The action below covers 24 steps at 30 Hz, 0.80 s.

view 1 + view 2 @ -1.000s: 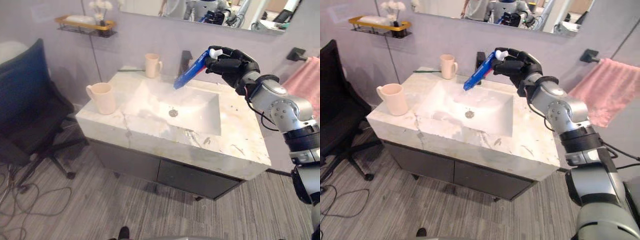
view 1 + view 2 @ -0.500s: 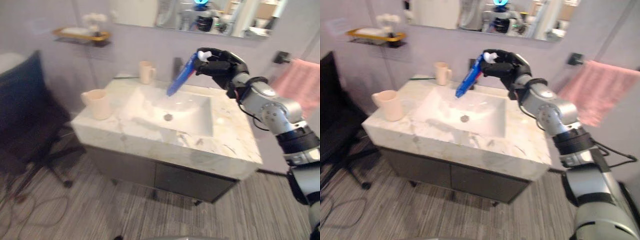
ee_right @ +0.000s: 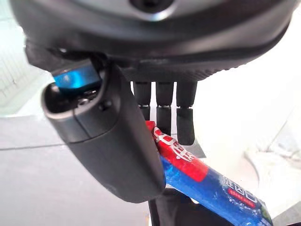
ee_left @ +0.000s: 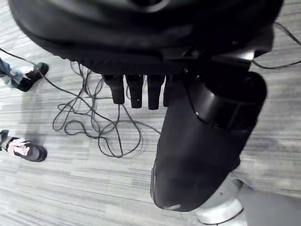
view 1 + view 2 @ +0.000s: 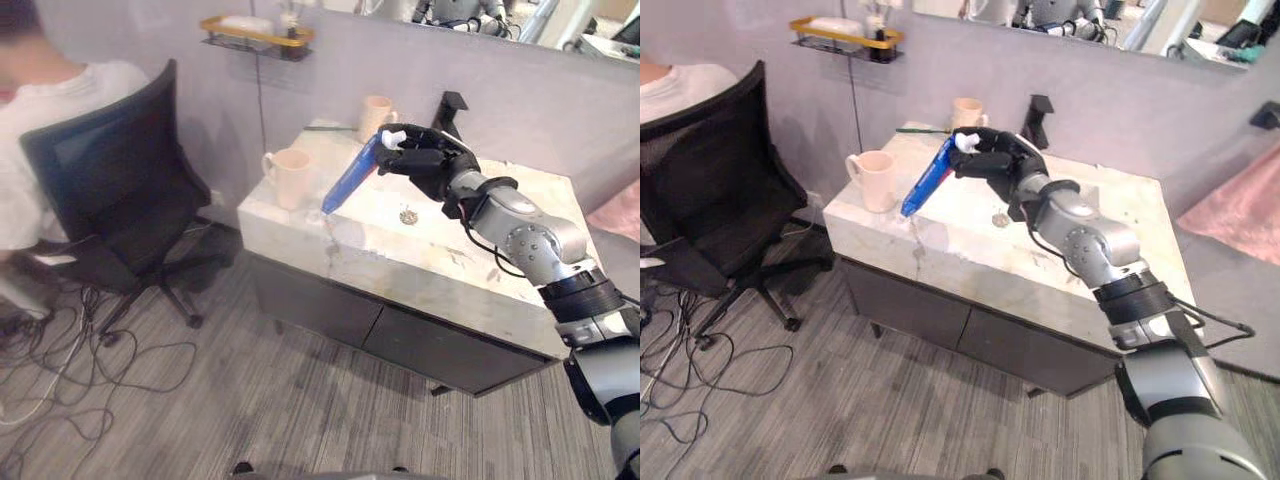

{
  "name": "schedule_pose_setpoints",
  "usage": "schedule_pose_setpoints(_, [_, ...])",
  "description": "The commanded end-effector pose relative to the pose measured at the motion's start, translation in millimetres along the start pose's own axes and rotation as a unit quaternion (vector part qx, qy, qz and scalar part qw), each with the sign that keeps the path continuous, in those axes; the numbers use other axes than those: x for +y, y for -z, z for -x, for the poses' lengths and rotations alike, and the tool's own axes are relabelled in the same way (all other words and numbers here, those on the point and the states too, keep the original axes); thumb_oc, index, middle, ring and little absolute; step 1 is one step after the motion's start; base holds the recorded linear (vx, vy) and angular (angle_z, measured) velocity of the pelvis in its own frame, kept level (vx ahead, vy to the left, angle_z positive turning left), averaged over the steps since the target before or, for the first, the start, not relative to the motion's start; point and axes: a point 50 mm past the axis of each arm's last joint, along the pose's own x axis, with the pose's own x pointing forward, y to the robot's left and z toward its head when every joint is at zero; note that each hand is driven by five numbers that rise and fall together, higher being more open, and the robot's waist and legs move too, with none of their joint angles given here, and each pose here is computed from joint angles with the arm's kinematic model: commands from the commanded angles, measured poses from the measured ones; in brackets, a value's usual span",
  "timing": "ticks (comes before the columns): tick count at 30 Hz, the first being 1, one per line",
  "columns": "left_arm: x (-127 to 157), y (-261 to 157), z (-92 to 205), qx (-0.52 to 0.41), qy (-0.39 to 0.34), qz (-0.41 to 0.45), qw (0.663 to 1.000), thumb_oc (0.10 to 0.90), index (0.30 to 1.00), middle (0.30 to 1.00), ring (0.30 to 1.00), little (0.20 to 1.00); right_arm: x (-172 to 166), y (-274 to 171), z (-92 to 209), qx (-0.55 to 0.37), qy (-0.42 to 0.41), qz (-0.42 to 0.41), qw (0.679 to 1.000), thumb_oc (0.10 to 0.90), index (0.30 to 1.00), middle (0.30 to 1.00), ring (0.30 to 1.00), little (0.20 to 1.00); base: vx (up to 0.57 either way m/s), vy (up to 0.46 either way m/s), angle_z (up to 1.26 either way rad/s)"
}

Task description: Organize the bathroom.

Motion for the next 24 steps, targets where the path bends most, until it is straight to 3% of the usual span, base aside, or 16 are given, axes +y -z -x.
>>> schedule_pose_setpoints(1, [-16, 39, -2, 0.065, 0.016, -0.023, 0.998, 0.800, 0.900, 0.900, 0.900, 0.900, -9, -113, 14, -0.225, 0.024, 0.014, 0.974, 0.400, 0.300, 0.300, 0.300, 0.300, -0.03, 0.195, -0.05])
schedule_pose_setpoints(8, [-10, 45, -4, 0.067, 0.007, -0.052, 0.996, 0.800, 0.900, 0.900, 0.900, 0.900, -40, -118, 30, -0.263, 0.062, 0.019, 0.963, 0.400, 0.300, 0.300, 0.300, 0.300, 0.00, 0.084, -0.16])
schedule_pose_setpoints(16, [8, 53, -5, 0.088, -0.032, -0.086, 0.992, 0.800, 0.900, 0.900, 0.900, 0.900, -52, -139, 48, -0.278, 0.117, 0.047, 0.952, 0.400, 0.300, 0.300, 0.300, 0.300, 0.25, -0.144, 0.04])
schedule_pose_setpoints(20, [4, 38, -3, 0.072, -0.018, -0.105, 0.992, 0.800, 0.900, 0.900, 0.900, 0.900, -69, -147, 44, -0.274, 0.123, 0.057, 0.952, 0.400, 0.300, 0.300, 0.300, 0.300, 0.20, -0.096, 1.19])
schedule_pose_setpoints(24, [-13, 28, -1, 0.047, -0.021, -0.184, 0.982, 0.800, 0.900, 0.900, 0.900, 0.900, -75, -147, 39, -0.271, 0.124, 0.056, 0.953, 0.400, 0.300, 0.300, 0.300, 0.300, 0.19, -0.042, 0.15])
